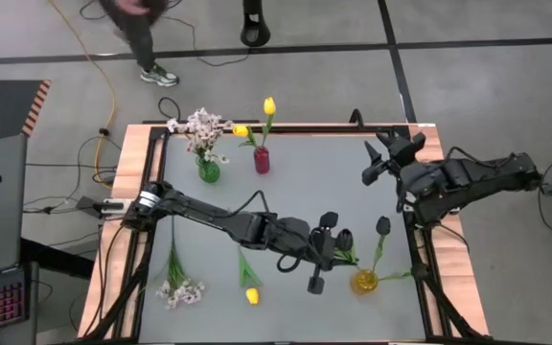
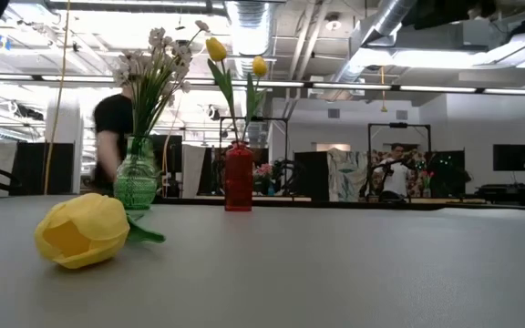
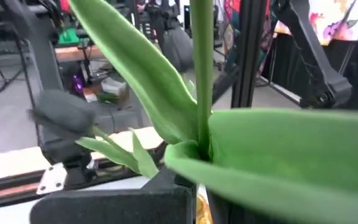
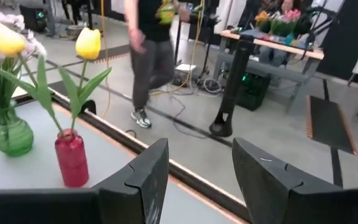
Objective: Sort flowers into vase by color
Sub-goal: Put the black tulip into the yellow vase
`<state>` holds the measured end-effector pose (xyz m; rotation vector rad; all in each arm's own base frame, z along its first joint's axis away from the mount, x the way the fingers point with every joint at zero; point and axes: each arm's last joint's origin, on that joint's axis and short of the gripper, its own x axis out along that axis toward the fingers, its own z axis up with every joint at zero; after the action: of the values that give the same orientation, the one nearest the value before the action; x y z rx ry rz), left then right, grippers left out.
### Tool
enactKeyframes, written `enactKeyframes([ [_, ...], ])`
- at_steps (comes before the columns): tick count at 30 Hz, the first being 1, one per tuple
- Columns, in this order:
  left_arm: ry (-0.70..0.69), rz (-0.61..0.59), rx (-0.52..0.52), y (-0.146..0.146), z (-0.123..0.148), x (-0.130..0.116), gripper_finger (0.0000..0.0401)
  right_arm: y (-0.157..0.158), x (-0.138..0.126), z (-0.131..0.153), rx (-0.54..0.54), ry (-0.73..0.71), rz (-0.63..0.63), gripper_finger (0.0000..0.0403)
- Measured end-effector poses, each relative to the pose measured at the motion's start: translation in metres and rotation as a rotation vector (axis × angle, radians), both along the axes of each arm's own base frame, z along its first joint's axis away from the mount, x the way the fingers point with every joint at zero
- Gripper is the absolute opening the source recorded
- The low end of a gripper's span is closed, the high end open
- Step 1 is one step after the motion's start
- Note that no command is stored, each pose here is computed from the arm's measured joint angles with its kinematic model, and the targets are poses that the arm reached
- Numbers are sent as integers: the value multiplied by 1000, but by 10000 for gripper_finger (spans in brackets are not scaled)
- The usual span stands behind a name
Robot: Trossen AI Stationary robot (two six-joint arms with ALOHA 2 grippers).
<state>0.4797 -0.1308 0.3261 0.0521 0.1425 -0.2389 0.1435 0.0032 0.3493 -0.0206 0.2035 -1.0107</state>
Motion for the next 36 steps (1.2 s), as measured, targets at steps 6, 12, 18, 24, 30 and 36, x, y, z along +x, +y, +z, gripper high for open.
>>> enactKeyframes([
  [6, -17, 15, -2, 0, 5, -1, 0, -1, 1, -2, 22, 4, 17, 203],
  [12, -8, 32, -24, 6, 5, 0, 0, -1, 1, -2, 30, 4, 31, 203],
  [18, 5, 48, -58, 11, 3, 2, 0, -1, 1, -2, 46, -21, 26, 203],
  [24, 1, 46, -59, 10, 4, 2, 0, -1, 1, -2, 45, -17, 26, 203],
  [30, 2, 47, -59, 10, 4, 2, 9, -1, 1, -2, 46, -18, 26, 203],
  [36, 3, 49, -78, 10, 4, 2, 27, -1, 1, -2, 46, -18, 26, 203],
])
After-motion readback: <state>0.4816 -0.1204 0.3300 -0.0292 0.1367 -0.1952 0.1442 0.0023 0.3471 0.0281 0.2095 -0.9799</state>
